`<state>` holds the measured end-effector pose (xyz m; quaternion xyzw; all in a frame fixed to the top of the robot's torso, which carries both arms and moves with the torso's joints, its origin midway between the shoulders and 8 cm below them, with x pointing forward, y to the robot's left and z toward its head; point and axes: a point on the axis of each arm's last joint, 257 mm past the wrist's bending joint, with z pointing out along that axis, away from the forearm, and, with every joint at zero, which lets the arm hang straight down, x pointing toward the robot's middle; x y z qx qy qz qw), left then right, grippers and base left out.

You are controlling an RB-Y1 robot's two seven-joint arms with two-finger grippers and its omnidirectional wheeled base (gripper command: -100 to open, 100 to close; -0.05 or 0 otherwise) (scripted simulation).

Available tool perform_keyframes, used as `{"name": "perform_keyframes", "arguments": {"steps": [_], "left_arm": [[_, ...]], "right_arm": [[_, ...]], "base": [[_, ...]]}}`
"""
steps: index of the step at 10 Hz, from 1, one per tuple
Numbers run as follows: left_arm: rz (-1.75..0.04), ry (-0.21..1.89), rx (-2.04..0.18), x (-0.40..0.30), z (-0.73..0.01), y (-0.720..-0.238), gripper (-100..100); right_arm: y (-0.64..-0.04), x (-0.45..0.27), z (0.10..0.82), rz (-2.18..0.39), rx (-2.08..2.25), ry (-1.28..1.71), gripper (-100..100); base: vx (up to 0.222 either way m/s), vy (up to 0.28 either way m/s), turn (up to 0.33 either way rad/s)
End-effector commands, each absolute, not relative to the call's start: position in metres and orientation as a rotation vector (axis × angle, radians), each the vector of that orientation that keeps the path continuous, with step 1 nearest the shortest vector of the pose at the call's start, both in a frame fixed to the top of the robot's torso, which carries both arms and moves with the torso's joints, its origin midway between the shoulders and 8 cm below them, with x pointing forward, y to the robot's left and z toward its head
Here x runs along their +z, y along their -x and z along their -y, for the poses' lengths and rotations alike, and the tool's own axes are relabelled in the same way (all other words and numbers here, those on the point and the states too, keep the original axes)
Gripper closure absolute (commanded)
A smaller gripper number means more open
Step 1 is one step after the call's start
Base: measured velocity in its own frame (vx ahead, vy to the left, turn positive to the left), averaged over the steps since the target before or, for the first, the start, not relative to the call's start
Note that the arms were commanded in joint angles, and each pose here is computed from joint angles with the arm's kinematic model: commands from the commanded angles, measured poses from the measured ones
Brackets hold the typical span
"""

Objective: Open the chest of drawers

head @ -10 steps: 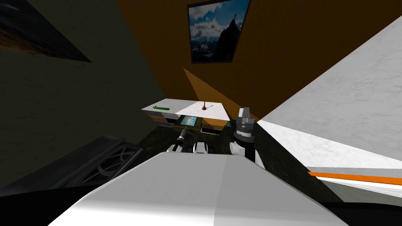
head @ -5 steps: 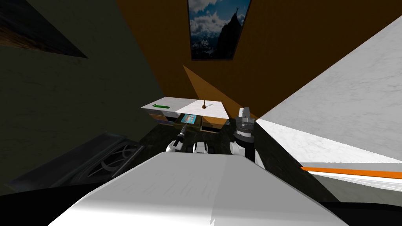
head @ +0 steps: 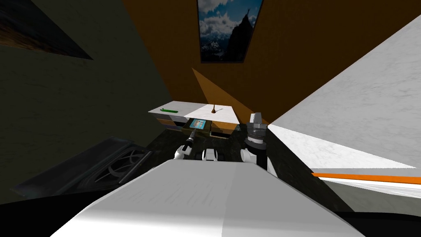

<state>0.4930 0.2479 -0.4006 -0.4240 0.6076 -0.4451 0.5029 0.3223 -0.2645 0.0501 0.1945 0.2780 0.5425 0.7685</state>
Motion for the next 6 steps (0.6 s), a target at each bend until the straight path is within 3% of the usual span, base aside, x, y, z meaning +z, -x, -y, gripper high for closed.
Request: {"name": "perform_keyframes", "arguments": {"steps": [1, 6], "left_arm": [[-1.472, 1.03, -1.071, -0.403, -0.248, -0.492, 0], [-1.493, 1.055, -1.055, -0.415, -0.25, -0.485, 0]], "right_arm": [[-0.322, 0.05, 0.265, -0.603, 1.177, -0.422, 0], [-0.322, 0.05, 0.265, -0.603, 1.177, -0.422, 0]], "base": [[0.009, 0.001, -0.002], [0.0, 0.0, 0.0]]}}
